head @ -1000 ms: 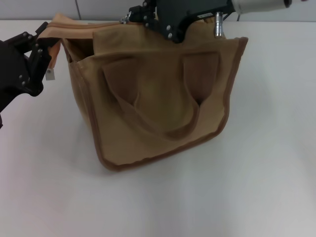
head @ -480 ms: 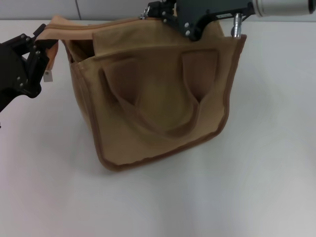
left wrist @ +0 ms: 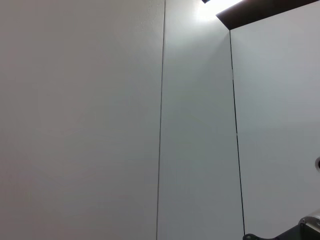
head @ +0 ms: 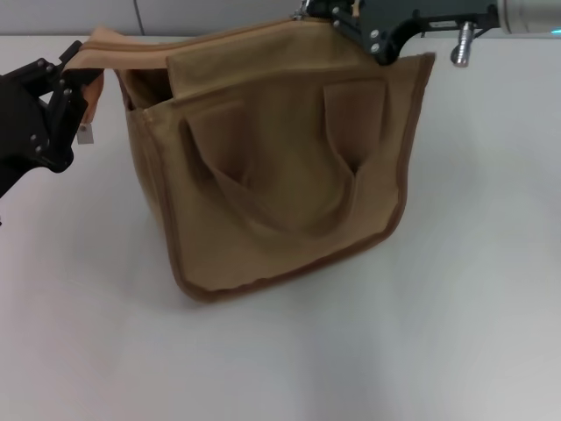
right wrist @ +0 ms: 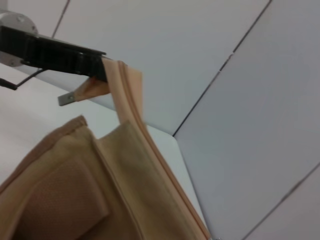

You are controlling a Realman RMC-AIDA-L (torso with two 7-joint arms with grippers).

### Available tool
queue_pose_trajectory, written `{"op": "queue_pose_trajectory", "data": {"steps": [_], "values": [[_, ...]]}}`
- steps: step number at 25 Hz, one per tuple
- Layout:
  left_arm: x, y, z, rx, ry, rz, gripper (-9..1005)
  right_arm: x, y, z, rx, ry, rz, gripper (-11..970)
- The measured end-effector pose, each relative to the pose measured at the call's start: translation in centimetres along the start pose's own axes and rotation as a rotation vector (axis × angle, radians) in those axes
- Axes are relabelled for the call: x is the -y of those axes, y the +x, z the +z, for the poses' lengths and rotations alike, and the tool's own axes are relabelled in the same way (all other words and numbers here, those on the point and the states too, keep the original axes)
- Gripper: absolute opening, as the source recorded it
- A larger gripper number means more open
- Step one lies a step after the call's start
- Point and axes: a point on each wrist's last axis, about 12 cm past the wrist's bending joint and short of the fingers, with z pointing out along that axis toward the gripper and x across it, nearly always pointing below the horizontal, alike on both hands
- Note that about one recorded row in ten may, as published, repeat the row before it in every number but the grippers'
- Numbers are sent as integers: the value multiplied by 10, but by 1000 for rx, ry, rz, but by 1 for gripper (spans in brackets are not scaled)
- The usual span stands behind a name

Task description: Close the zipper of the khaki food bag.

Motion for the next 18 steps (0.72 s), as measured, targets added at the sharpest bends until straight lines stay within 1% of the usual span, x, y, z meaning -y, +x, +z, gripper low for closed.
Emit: {"op": "queue_pose_trajectory", "data": {"steps": [6, 9, 18], "values": [[0, 0, -1, -2, -3, -1, 112, 2, 6, -13, 21, 49, 29, 5], [0, 0, -1, -2, -3, -1, 112, 2, 8, -16, 17, 59, 35, 5], [0, 0, -3, -6, -8, 3, 113, 3, 23, -32, 1, 114, 78, 5]]}}
